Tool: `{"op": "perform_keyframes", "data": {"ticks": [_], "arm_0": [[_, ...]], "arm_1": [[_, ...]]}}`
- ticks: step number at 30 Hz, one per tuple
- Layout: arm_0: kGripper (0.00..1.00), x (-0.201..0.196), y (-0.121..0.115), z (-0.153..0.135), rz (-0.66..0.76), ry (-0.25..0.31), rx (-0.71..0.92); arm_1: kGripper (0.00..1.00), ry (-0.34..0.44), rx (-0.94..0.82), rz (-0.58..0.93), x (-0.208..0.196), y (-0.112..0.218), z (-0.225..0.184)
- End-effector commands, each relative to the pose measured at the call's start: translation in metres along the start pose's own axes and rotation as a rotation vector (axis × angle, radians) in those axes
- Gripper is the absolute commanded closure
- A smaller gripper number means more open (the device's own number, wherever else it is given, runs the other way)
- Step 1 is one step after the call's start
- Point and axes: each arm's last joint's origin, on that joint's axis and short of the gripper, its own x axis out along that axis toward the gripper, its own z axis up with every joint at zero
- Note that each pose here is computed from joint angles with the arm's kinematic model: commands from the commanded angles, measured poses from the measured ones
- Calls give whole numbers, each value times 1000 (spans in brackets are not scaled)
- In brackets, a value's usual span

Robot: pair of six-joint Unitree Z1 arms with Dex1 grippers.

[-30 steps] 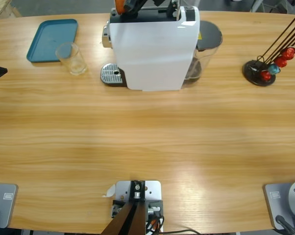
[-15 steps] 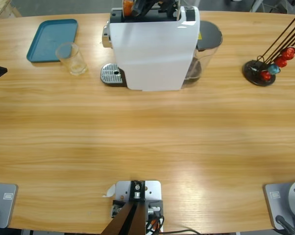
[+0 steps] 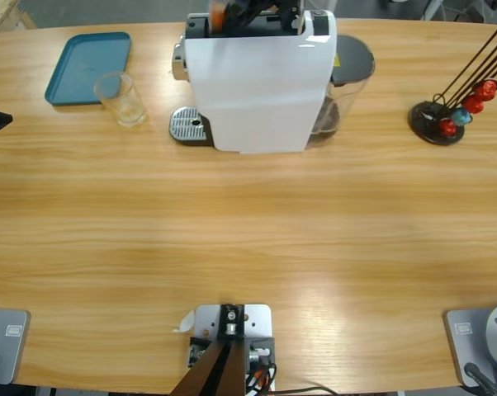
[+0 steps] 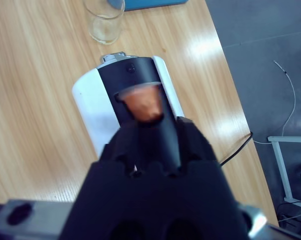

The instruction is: Pour coffee

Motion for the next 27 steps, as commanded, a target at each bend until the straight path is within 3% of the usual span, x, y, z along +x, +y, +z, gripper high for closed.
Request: {"op": "perform_keyframes", "data": {"ticks": [1, 6, 10, 17, 20, 21, 23, 24, 27], "arm_0": [[414, 7, -1, -11, -23, 35, 10], [414, 7, -1, -10, -25, 35, 10], [414, 8, -1, -10, -26, 39, 10], [414, 9, -2, -10, -29, 41, 10], [414, 9, -2, -10, -32, 40, 10], [414, 9, -2, -10, -32, 40, 10], [414, 8, -2, -10, -32, 39, 9], [414, 8, -2, -10, -32, 39, 9], [414, 9, -2, -10, -38, 40, 8]], "arm_1": [[138, 37, 23, 4, 7, 0, -10], [140, 22, 14, 0, 0, 3, -4], [137, -5, -41, 17, -16, 25, 20], [5, -39, -106, 76, -55, 69, 43], [14, -41, -71, 69, -78, 74, 39], [186, -37, -54, 61, -88, 74, 35], [832, -48, -29, 46, -110, 74, 25], [1000, -52, -6, 36, -121, 75, 18], [1000, -15, 40, -45, -142, 76, -7]]}}
